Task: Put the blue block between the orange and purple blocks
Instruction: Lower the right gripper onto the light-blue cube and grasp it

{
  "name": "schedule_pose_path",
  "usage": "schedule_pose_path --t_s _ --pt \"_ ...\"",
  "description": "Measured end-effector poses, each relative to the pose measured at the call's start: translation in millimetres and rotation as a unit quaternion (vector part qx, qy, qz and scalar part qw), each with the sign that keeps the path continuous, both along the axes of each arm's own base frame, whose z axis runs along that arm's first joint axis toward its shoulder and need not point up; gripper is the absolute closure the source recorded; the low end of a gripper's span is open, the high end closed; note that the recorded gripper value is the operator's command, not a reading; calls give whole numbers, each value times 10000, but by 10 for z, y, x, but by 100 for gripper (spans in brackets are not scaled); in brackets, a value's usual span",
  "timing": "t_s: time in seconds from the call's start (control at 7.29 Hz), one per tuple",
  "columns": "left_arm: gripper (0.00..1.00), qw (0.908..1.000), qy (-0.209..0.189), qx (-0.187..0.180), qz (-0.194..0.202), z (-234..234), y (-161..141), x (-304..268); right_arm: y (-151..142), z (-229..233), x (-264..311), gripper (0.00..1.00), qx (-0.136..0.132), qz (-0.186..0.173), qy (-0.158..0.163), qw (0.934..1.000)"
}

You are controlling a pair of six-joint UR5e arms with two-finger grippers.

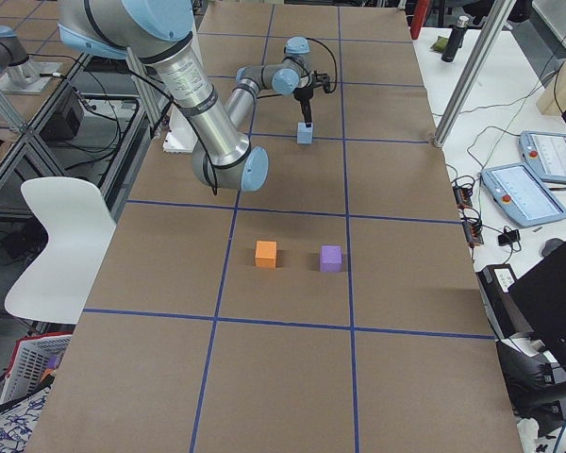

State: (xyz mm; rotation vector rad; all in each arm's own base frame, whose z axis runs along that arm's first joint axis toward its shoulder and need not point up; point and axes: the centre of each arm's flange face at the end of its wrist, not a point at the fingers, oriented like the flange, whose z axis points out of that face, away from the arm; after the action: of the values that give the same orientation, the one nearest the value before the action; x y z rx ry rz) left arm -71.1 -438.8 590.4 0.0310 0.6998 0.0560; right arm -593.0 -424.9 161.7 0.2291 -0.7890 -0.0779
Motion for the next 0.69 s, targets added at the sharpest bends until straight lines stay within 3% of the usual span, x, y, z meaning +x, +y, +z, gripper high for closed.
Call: schedule_pose_path --t_s 0.41,0.55,0.69 --pt "0 10000 49 -10 2 1 1 13 34 243 -253 4 -118 -51 223 9997" --pt "0 10000 61 -14 2 4 0 15 76 303 -318 13 -173 -54 261 9995" --pt "0 10000 67 -18 4 7 -3 18 104 354 -393 35 -236 -14 243 9994"
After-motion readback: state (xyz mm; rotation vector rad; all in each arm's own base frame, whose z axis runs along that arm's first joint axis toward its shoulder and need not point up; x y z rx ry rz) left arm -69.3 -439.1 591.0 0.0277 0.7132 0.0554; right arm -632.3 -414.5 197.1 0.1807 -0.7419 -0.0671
